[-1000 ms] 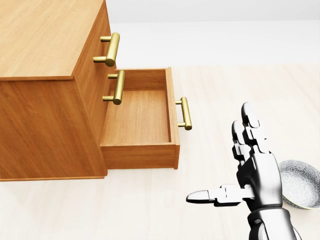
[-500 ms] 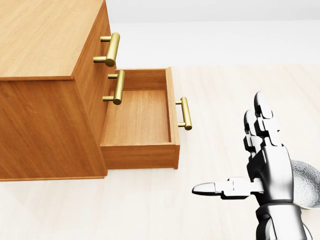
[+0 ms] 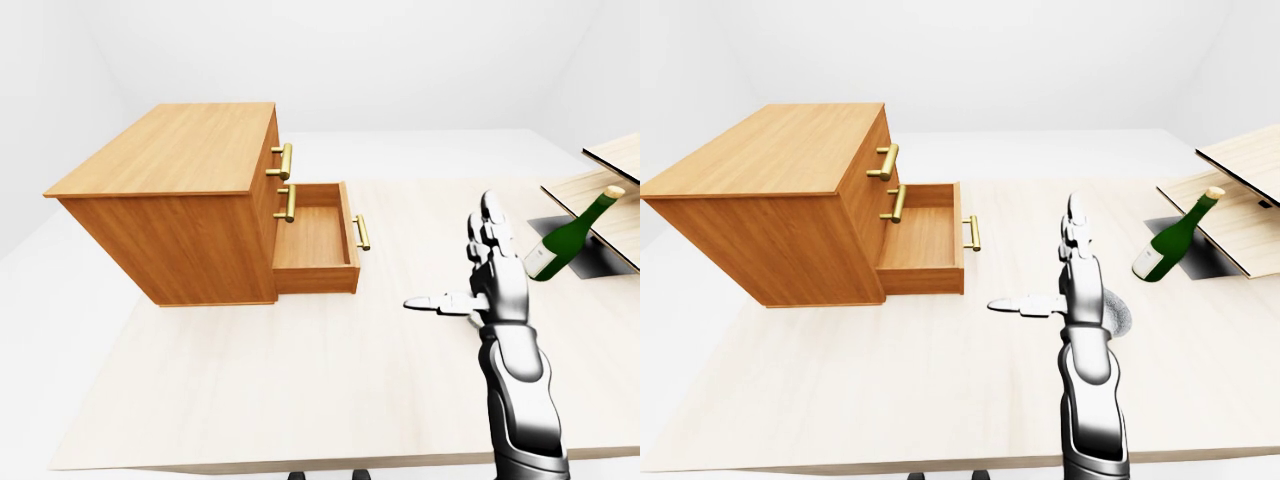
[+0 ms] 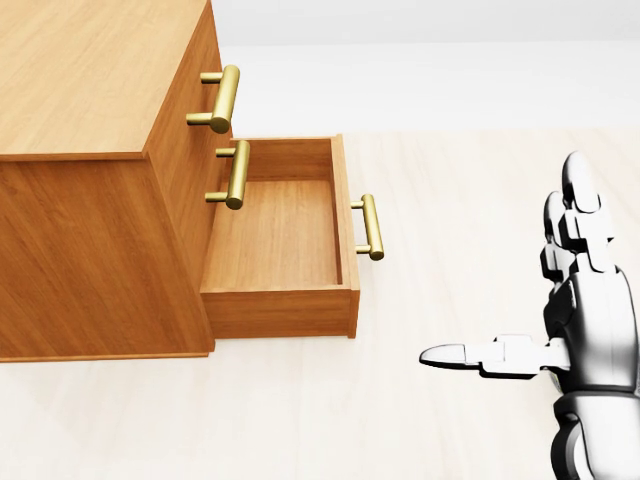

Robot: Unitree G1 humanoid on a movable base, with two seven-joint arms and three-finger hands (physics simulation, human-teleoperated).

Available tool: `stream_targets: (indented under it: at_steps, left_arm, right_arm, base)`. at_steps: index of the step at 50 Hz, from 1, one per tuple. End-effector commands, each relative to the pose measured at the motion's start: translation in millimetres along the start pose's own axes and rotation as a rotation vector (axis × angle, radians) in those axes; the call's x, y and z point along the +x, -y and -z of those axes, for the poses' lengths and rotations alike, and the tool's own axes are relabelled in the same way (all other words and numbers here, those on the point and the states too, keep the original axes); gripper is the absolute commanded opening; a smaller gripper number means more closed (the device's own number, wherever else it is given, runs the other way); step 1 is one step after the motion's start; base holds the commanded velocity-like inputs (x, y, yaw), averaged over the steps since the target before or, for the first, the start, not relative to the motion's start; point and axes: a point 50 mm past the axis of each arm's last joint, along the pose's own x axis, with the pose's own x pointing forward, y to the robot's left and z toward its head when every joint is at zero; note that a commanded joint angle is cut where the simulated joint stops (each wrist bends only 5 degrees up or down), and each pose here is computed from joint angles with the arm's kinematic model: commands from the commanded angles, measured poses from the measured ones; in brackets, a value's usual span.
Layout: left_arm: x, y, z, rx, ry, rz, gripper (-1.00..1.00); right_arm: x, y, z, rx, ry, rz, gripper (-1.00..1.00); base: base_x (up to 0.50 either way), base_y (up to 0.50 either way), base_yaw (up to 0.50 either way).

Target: Put the bowl on top of the cabinet.

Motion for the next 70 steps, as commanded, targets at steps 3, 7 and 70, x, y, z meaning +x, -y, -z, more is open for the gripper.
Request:
stream_targets:
  at_steps: [3, 7, 70]
  left_arm:
    - [0.3, -0.2, -0.1, 0.0, 0.001, 0.0, 1.0]
    - [0.1, 0.0, -0.5, -0.001, 0.002, 0.0, 1.0]
    - [-6.3, -1.0, 2.2, 0.027, -0.022, 0.007, 1.0]
  right_arm:
    - [3.9, 15.5, -6.0, -0.083, 0.025, 0.041, 1.0]
    - [4.3, 18.0, -6.2, -0.123, 0.024, 0.041, 1.0]
    - [-2.6, 38.0, 2.4, -0.658, -0.096, 0.012, 1.0]
  base:
    - [0.0, 0.0, 0.0]
    - [0.0, 0.0, 0.0]
    - [0.0, 0.0, 0.0]
